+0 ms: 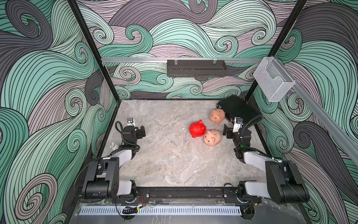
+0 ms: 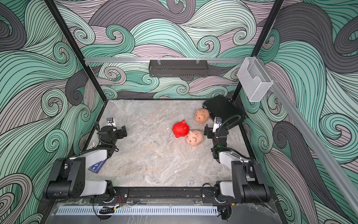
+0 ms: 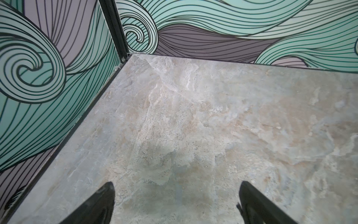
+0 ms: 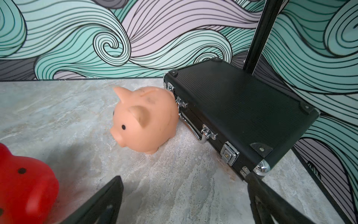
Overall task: Open piggy banks
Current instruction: Move the piggy bank to the center of the board.
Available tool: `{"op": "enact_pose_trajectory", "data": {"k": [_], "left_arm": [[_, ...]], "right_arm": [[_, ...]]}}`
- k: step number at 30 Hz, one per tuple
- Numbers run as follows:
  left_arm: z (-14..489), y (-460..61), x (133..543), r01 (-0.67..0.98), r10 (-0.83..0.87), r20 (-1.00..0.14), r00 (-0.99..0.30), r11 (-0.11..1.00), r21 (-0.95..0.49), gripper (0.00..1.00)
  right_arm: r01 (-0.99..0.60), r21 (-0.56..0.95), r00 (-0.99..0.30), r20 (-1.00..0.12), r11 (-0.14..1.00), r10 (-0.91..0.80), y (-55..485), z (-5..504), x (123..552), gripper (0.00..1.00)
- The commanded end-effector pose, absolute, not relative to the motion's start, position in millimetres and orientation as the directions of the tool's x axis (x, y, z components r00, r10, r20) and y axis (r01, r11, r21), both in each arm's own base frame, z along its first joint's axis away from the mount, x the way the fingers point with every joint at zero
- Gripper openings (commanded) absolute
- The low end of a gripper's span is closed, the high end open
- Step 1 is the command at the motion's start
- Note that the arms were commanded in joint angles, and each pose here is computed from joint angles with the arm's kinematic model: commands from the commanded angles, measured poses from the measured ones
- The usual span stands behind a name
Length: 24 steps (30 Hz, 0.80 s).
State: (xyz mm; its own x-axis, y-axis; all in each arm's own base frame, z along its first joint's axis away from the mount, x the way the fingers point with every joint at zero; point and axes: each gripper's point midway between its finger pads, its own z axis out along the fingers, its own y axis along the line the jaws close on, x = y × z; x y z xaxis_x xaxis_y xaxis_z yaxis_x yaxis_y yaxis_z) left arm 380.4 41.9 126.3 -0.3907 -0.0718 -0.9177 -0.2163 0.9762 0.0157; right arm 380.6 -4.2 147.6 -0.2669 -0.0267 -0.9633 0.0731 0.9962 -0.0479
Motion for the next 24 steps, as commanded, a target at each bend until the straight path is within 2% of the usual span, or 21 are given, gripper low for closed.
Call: {"op": "enact_pose_trajectory", "data": {"k": [1, 5, 8, 12, 18, 21, 24], "left_arm": [[149.2, 48.3, 379.1, -0.286, -0.142, -0.913, -0.381, 0.958, -0.03, 0.99], [161.9, 62.1, 374.0, -0.448, -0.35, -0.875, -0.336, 0.876, -0.179, 0.99], [166.2, 38.1, 386.2, -0.359, -0.411, -0.828, -0.381, 0.891, -0.277, 0.99], [171.4, -0.8, 398.1, -0.21, -0.437, -0.792, -0.428, 0.9, -0.383, 0.99], [180.4, -73.0, 394.8, -0.078, -0.382, -0.763, -0.522, 0.912, -0.403, 0.99], [183.4, -120.5, 385.6, 0.021, -0.34, -0.739, -0.582, 0.902, -0.431, 0.99], [185.9, -168.2, 370.8, 0.125, -0.29, -0.707, -0.645, 0.873, -0.472, 0.99]], "right_arm": [[0.078, 0.017, -0.227, -0.973, 0.997, 0.034, -1.6, 169.0, 375.0, 0.99], [0.167, 0.197, -0.224, -0.946, 0.966, 0.232, -8.7, 187.5, 372.6, 0.99], [0.308, 0.323, -0.306, -0.857, 0.895, 0.414, -17.2, 181.4, 368.5, 0.99], [0.159, 0.417, -0.355, -0.822, 0.895, 0.446, 15.0, 188.1, 374.5, 1.0], [0.081, 0.524, -0.466, -0.732, 0.848, 0.497, 47.9, 192.0, 371.6, 0.99], [-0.045, 0.575, -0.554, -0.695, 0.817, 0.459, 80.4, 198.9, 370.7, 0.99], [-0.102, 0.544, -0.656, -0.666, 0.833, 0.355, 108.1, 197.2, 367.4, 0.98]]}}
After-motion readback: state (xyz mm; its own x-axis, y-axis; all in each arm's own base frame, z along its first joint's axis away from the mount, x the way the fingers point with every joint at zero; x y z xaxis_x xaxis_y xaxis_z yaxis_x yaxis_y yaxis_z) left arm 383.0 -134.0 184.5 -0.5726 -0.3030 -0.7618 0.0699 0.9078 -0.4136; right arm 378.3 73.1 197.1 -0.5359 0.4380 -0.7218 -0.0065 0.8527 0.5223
